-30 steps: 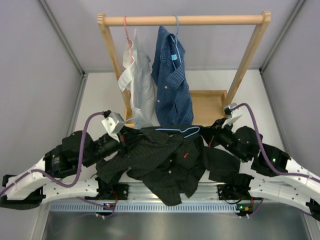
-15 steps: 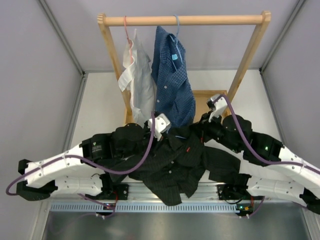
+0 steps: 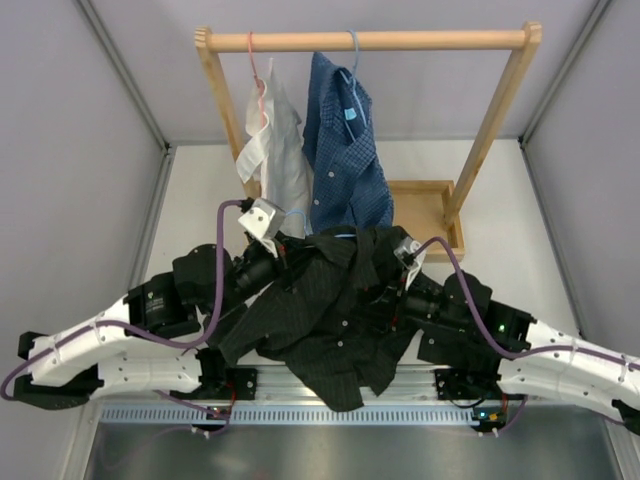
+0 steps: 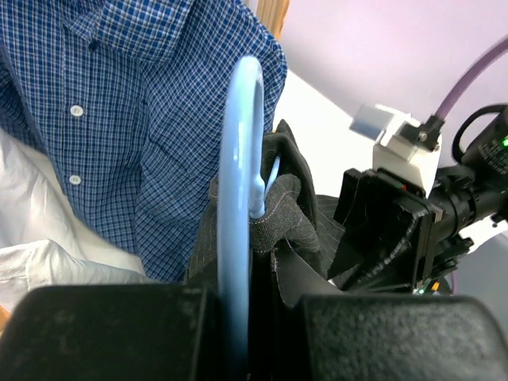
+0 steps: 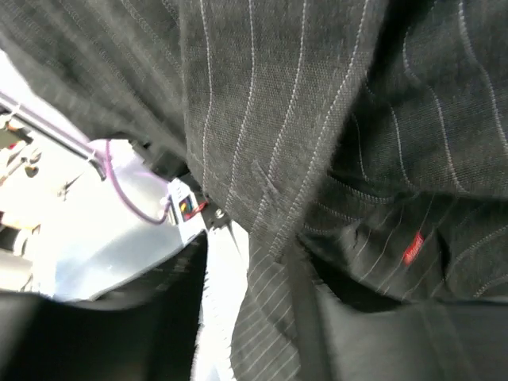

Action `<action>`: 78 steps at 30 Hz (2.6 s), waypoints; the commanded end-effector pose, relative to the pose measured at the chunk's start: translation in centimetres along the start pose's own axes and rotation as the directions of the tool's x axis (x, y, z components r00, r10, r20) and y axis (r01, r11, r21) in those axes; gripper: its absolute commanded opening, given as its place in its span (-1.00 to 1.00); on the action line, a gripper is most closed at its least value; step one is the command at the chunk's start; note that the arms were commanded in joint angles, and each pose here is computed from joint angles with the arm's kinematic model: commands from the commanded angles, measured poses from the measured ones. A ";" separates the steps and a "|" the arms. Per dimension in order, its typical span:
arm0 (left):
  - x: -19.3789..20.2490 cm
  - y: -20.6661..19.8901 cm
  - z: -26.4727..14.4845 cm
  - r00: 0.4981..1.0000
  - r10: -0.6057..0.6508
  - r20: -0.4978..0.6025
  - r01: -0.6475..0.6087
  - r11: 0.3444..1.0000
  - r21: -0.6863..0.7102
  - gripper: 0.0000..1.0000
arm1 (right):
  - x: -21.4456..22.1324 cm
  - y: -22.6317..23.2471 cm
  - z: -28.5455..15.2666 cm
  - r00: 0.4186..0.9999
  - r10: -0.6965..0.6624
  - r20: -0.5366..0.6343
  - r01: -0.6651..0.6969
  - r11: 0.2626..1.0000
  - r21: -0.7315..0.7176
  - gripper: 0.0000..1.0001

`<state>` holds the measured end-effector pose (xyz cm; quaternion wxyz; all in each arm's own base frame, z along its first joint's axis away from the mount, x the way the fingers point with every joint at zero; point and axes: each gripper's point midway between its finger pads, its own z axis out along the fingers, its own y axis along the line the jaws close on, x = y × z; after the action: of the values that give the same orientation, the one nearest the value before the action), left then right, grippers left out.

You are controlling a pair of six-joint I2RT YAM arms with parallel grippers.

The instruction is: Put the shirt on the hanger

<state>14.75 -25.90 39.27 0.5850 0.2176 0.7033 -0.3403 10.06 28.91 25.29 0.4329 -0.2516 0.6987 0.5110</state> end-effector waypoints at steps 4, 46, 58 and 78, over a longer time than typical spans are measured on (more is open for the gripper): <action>-2.2 -0.9 -1.8 0.993 -0.015 0.120 0.002 0.994 0.108 -1.00 | -4.7 3.9 -6.1 0.988 -0.029 0.155 0.046 0.993 -0.108 -0.03; -1.6 -0.7 -2.3 0.993 0.097 0.064 -0.104 0.987 0.120 0.96 | -13.9 8.2 -7.7 0.922 -0.349 0.167 0.364 0.929 -0.067 -1.00; 4.1 3.9 -7.7 0.986 -0.127 0.109 0.118 0.989 0.090 0.82 | -19.9 8.0 -12.8 0.904 -0.369 0.215 0.349 0.929 0.124 -1.00; 6.4 14.8 -8.0 0.880 -0.264 0.395 0.436 0.779 -0.451 -1.00 | -20.7 9.6 -16.1 0.903 -0.362 0.230 0.354 0.932 0.078 -1.00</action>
<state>17.57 -16.58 30.89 0.6373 0.0047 0.7154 -0.2863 7.17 18.01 48.13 0.5737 -0.3323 0.6030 0.4437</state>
